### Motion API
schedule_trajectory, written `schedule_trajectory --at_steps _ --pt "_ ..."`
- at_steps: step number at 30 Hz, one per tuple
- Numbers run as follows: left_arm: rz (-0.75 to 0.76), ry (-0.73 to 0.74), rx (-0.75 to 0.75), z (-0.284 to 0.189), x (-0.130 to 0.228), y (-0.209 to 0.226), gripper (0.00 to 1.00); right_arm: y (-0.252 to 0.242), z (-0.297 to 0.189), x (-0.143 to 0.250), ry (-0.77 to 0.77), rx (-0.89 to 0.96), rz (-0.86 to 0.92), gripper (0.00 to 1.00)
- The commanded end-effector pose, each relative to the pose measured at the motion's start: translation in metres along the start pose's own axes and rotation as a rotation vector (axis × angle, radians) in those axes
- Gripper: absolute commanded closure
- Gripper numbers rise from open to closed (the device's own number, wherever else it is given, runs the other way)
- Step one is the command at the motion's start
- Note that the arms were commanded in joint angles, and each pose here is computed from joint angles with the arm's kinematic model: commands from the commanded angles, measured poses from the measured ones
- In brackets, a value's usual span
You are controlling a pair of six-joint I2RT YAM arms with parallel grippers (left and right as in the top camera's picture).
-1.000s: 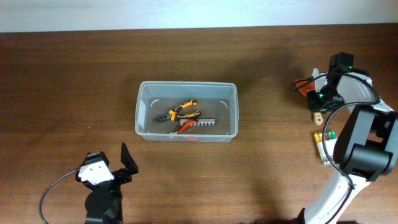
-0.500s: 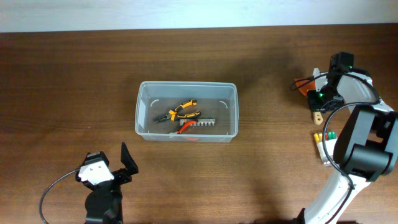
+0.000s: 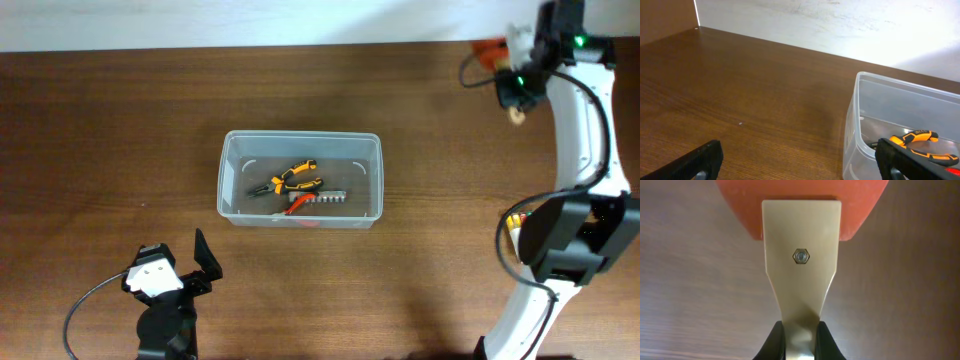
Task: Pack container
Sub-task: 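Carry the scraper into the container and release it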
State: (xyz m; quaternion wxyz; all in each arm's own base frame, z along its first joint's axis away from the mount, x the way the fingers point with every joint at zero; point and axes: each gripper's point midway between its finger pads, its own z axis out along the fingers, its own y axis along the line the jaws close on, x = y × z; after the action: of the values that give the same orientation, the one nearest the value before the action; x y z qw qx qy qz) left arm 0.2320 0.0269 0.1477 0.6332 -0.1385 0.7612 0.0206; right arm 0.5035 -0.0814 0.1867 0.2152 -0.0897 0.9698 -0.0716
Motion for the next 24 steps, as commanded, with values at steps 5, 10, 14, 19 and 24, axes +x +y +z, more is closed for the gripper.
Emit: schedule_trajectory --at_steps 5,10,14,19,24 --pt "0.010 0.000 -0.001 0.000 0.001 0.000 0.01 0.094 -0.115 -0.069 -0.251 -0.065 -0.213 0.96" --pt "0.010 0.000 -0.001 0.000 0.001 0.000 0.01 0.199 -0.138 -0.057 -0.270 -0.285 -0.508 0.96" --pt "0.010 0.000 -0.001 0.000 0.001 0.000 0.01 0.256 -0.144 -0.033 -0.256 -0.390 -0.779 0.96" --pt "0.010 0.000 -0.001 0.000 0.001 0.000 0.01 0.303 -0.142 -0.007 -0.237 -0.514 -0.961 0.96" --pt "0.010 0.000 -0.001 0.000 0.001 0.000 0.01 0.337 -0.122 0.031 -0.169 -0.664 -1.094 0.96"
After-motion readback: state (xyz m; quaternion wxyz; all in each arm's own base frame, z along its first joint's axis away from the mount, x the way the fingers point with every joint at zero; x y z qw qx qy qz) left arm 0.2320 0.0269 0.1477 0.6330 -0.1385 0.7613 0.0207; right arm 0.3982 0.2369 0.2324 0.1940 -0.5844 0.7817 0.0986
